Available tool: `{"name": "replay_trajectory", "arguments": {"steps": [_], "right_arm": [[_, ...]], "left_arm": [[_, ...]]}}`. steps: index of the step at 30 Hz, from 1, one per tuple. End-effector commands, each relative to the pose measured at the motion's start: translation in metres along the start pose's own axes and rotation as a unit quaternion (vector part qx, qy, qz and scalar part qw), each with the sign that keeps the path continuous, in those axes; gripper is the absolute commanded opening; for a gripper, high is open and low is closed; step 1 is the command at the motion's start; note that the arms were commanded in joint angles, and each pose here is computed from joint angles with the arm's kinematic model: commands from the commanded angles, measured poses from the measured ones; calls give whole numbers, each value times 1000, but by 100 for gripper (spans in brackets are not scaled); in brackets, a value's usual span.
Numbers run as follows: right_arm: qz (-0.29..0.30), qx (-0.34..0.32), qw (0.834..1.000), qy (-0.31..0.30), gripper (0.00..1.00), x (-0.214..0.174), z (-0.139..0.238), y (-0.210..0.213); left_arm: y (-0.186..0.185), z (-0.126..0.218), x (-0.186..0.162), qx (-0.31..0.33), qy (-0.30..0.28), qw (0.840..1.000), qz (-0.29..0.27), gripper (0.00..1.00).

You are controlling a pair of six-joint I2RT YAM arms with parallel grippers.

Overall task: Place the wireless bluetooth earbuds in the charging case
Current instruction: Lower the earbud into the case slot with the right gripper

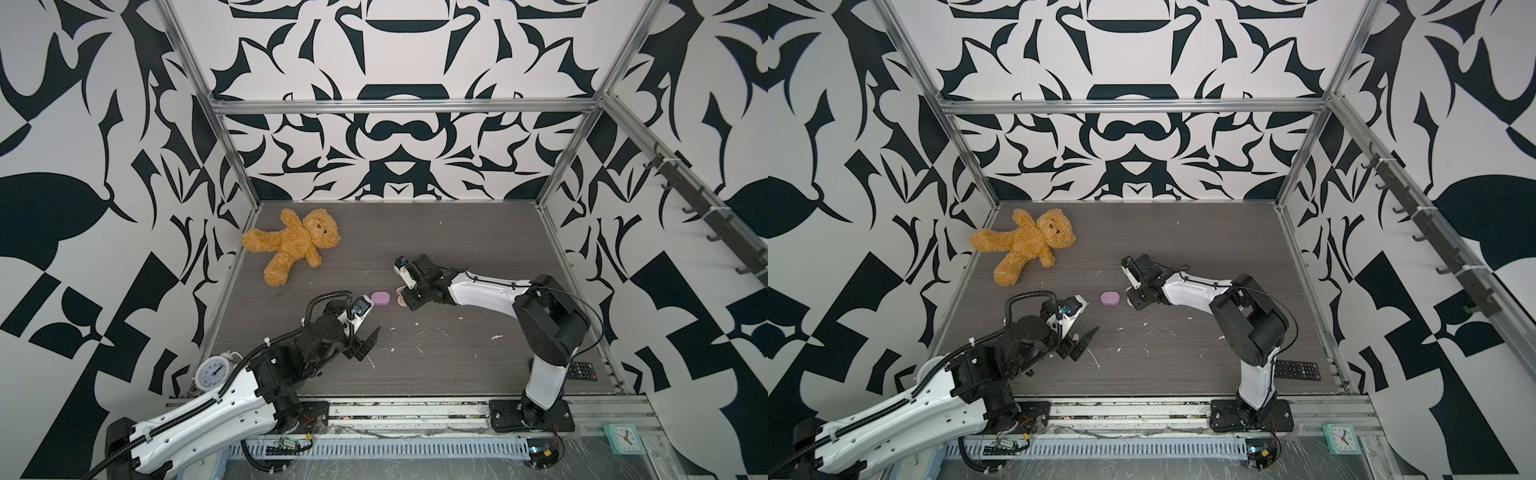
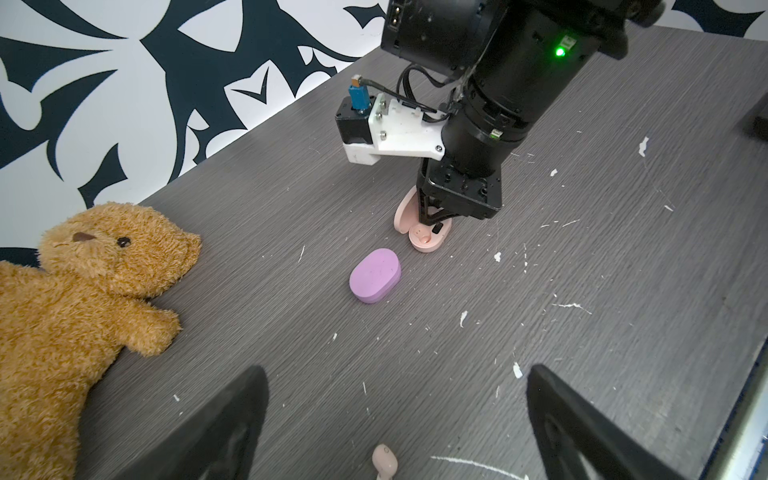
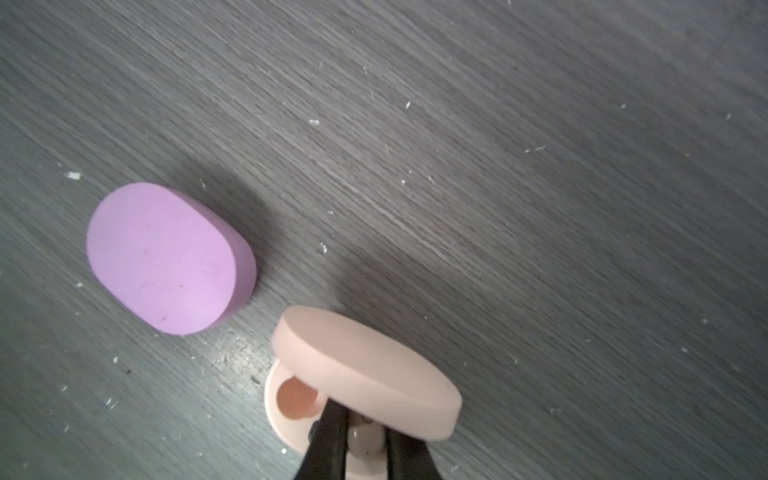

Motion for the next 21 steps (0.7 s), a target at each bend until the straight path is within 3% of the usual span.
{"name": "replay_trajectory", "arguments": {"steps": [1,14,21], "right_arm": [[4,-5,1000,-10,0,9,4,-1],[-2,-9,1000,3,0,4,6,-3],[-8,-12,1000,0,5,5,8,-3]], "left_arm": [[0,0,-2,-1,-4,1000,0,99],[-1,1,-2,-5,-6,1000,1,99],[-2,1,-2,-7,-6,1000,1,99]]}}
Point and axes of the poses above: each gripper's point midway between its finger pads, its own z axis back along the fingers, its own y axis along the line the jaws close on, x = y × z, the point moved 2 cm from there along z, back along the fingers, and after that the axes turned 6 degrees about -z, right-handed, at the moved point
